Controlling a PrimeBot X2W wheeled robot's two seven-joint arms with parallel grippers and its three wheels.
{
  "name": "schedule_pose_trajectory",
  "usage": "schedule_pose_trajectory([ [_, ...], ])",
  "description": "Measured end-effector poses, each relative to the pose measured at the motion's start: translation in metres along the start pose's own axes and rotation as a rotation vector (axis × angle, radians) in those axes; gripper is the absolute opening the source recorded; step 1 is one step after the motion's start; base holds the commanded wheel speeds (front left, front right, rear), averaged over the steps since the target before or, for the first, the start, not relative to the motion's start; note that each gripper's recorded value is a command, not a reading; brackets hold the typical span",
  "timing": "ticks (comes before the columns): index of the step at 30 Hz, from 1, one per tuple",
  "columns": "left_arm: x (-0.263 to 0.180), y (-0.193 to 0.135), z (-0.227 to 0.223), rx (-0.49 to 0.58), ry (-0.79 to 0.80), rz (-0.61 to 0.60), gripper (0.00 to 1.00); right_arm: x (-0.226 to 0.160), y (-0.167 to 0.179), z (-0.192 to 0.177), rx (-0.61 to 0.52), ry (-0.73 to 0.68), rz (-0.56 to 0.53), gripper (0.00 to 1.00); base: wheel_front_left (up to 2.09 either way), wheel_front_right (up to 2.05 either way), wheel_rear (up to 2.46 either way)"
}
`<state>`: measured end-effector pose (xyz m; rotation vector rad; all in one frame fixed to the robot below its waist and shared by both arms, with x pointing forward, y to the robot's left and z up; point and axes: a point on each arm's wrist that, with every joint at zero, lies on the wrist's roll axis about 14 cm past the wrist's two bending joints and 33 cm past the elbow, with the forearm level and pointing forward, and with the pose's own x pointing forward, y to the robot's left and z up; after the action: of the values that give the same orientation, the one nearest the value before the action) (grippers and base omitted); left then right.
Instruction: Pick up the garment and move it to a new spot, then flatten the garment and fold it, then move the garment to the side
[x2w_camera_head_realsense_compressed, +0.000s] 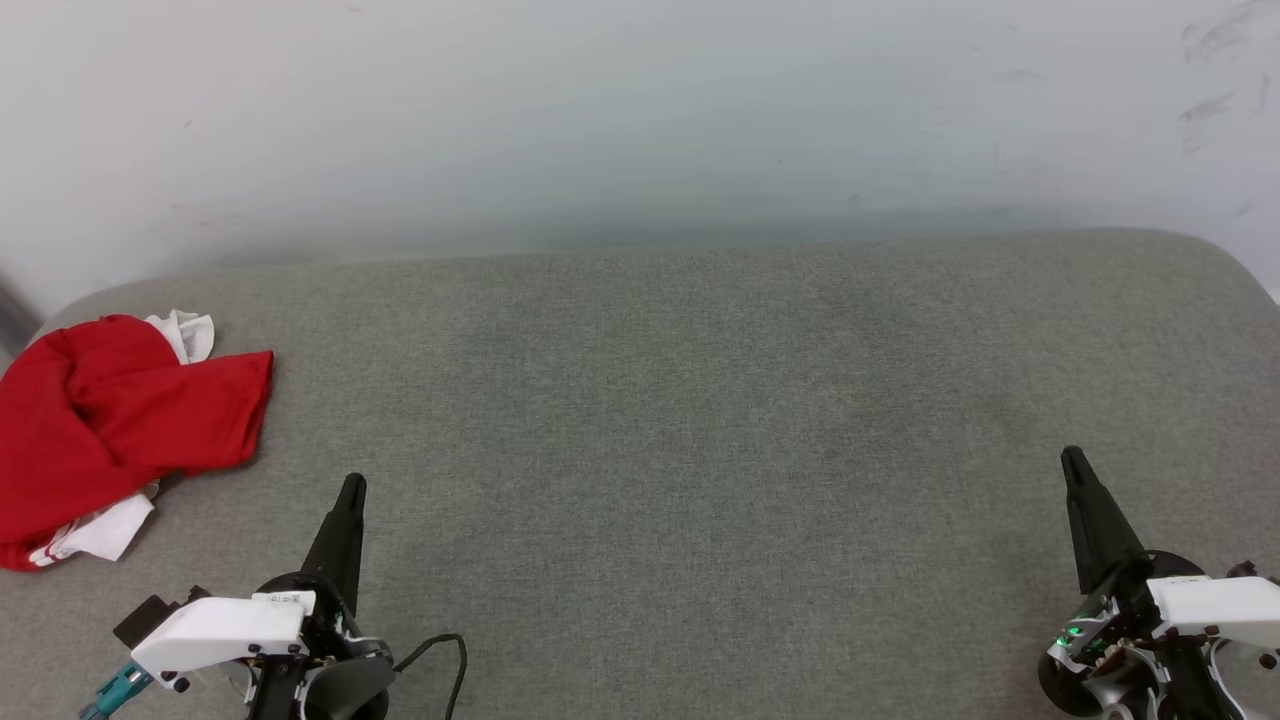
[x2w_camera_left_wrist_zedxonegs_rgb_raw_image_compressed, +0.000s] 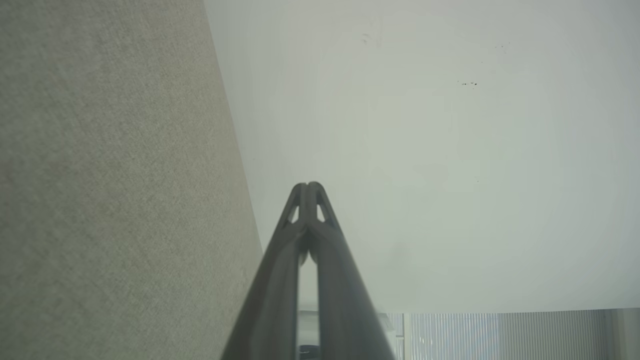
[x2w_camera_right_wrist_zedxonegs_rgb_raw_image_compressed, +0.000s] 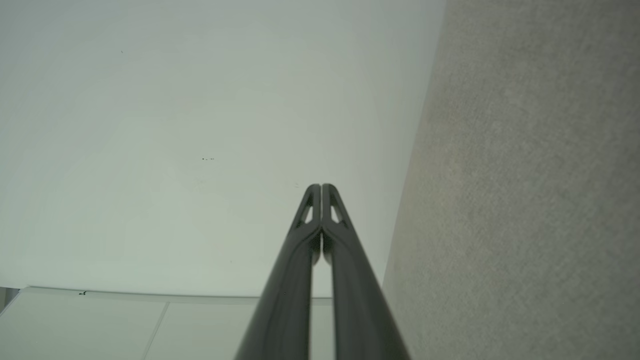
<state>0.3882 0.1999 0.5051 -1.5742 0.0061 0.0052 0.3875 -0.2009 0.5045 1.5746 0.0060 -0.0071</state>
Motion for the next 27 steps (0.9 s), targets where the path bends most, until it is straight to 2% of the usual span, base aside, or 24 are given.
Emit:
schedule_pose_trajectory([
  [27,0.0,0.0,0.0,0.0,0.0,0.0,0.0,0.0,0.0,-0.0001,0.0,0.0,0.0,0.0,0.0,0.0,0.0],
])
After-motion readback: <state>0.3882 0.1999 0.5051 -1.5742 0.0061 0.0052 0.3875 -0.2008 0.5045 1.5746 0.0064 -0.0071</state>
